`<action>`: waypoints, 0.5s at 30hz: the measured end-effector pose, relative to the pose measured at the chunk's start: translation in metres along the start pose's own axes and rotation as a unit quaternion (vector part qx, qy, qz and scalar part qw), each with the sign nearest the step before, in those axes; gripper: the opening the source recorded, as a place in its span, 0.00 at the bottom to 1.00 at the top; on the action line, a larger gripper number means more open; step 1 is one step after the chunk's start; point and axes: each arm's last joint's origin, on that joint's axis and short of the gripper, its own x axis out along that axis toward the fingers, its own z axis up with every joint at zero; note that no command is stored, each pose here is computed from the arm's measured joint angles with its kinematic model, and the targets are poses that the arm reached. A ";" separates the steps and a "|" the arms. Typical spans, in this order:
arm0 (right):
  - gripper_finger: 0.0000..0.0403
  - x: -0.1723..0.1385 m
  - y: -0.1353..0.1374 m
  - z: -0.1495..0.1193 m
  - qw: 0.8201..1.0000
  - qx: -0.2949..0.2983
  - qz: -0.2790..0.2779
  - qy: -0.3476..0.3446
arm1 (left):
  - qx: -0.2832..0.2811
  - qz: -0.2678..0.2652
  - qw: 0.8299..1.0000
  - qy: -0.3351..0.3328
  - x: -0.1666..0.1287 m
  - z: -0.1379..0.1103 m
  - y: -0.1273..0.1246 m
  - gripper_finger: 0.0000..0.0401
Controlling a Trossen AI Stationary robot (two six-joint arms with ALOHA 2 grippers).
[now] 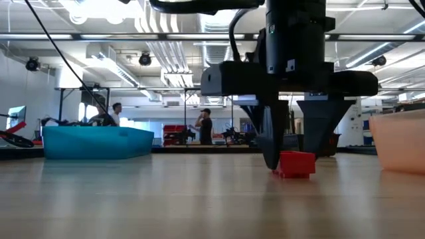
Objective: Sort & place blocks by color
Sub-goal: Put the red game piece into the blue bin
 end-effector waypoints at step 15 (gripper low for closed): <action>0.30 0.006 -0.001 0.002 0.995 -0.093 -0.010 -0.032 | -0.017 -0.001 1.000 0.008 0.010 -0.004 -0.005 0.61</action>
